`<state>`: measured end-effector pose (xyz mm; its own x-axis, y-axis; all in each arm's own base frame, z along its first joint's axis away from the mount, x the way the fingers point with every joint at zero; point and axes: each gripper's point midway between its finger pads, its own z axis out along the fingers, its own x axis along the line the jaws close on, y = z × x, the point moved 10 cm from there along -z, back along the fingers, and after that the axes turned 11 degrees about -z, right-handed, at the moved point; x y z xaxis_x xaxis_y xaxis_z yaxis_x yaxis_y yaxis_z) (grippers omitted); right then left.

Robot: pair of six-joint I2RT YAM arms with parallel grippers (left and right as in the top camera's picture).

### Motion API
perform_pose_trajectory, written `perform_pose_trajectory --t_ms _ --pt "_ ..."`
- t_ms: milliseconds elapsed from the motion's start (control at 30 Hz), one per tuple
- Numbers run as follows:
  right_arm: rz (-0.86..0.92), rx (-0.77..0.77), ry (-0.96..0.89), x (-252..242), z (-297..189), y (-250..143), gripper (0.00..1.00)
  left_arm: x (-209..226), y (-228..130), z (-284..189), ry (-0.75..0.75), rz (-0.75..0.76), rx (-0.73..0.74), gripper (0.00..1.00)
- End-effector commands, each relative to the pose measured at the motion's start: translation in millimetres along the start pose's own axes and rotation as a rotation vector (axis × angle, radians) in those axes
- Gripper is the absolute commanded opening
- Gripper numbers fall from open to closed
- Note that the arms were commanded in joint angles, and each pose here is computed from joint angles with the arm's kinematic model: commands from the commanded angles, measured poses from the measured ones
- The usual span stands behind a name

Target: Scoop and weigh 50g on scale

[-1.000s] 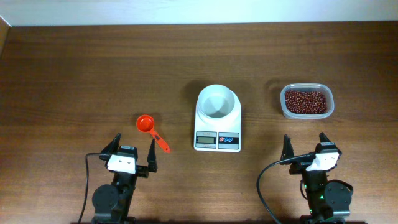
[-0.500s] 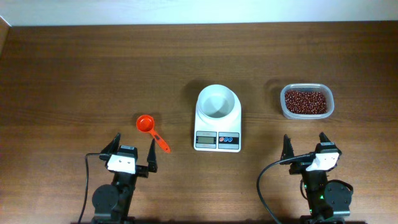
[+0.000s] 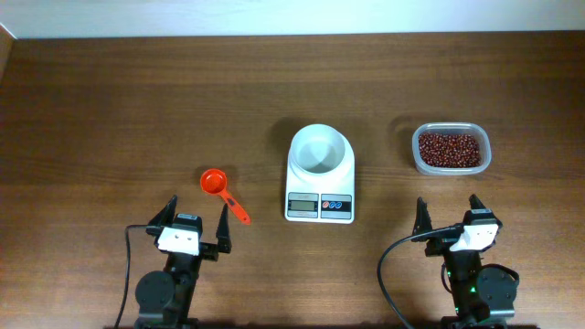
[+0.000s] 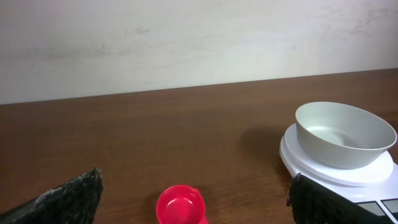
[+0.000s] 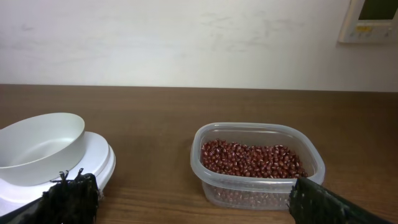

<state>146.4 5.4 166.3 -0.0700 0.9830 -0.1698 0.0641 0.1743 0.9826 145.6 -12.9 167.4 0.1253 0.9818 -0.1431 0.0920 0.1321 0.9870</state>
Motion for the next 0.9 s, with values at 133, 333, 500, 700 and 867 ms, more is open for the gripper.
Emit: perform_pose_trajectory --t_ms 133,333,500,700,867 --pt "-0.007 0.006 -0.003 0.5 0.3 -3.0 0.99 1.9 -1.9 0.2 0.016 -0.011 -0.004 0.99" --pt "-0.007 0.006 -0.003 0.5 0.3 -2.9 0.99 1.9 -1.9 0.2 0.016 -0.011 -0.004 0.99" --pt "-0.007 0.006 -0.003 0.5 0.3 -2.9 0.99 1.9 -1.9 0.2 0.016 -0.011 -0.004 0.99" --pt "-0.007 0.006 -0.003 0.5 0.3 -2.9 0.99 1.9 -1.9 0.2 0.016 -0.010 -0.004 0.99" --pt "-0.007 0.006 -0.003 0.5 0.3 -2.9 0.99 1.9 -2.0 0.2 0.016 -0.011 -0.003 0.99"
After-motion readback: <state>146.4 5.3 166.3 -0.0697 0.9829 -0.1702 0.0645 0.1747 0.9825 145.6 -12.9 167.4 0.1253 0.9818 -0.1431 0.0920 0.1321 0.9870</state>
